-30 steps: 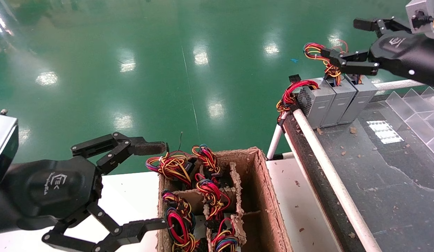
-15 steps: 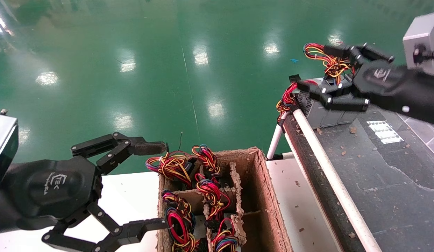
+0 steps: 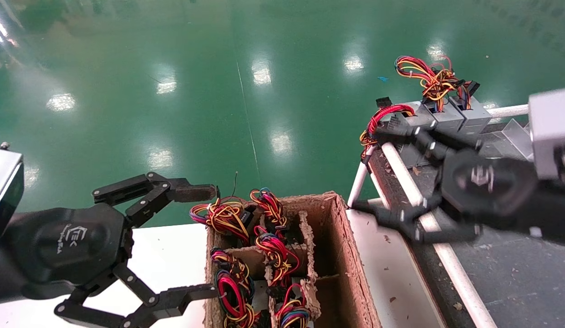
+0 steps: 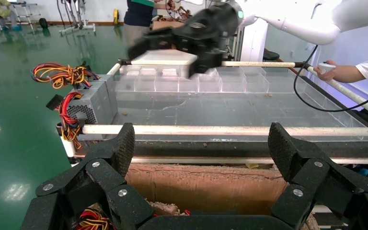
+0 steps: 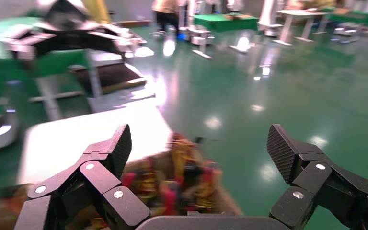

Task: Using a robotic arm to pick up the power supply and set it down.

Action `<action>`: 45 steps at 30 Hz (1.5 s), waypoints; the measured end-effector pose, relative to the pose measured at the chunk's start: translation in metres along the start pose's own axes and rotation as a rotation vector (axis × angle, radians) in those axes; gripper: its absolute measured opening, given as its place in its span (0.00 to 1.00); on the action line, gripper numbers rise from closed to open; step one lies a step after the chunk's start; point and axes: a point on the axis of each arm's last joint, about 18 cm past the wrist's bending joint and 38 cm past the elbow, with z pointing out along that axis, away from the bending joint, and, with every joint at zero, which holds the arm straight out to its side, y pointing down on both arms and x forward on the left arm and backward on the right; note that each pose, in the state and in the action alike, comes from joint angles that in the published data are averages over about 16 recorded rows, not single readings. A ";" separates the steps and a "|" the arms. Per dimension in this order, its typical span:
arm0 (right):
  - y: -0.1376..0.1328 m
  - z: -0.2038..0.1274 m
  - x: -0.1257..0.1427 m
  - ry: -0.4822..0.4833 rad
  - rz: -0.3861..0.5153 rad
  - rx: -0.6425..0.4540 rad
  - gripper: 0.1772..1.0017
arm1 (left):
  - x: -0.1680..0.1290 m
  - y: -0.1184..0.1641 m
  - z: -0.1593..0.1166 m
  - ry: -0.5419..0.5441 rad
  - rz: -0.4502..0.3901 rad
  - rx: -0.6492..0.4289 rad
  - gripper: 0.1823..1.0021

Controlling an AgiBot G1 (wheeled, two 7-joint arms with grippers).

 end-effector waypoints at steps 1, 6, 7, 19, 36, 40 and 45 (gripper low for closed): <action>0.000 0.000 -0.006 -0.020 0.007 0.002 1.00 | 0.000 0.000 0.000 0.000 0.000 0.000 1.00; -0.001 0.002 -0.037 -0.119 0.040 0.011 1.00 | 0.000 0.000 0.000 0.000 0.000 0.000 1.00; -0.001 0.002 -0.042 -0.134 0.045 0.012 1.00 | 0.000 0.000 0.000 0.000 0.000 0.000 1.00; -0.003 0.002 -0.062 -0.202 0.068 0.018 1.00 | 0.000 0.000 0.000 -0.001 0.000 0.000 1.00; -0.002 0.002 -0.054 -0.176 0.062 0.015 1.00 | 0.000 0.000 0.000 0.000 0.000 0.000 1.00; -0.002 0.002 -0.054 -0.173 0.061 0.014 1.00 | 0.000 0.000 0.000 0.000 0.000 0.000 1.00; -0.002 0.002 -0.053 -0.171 0.061 0.014 1.00 | 0.000 0.000 0.000 0.000 0.000 0.000 1.00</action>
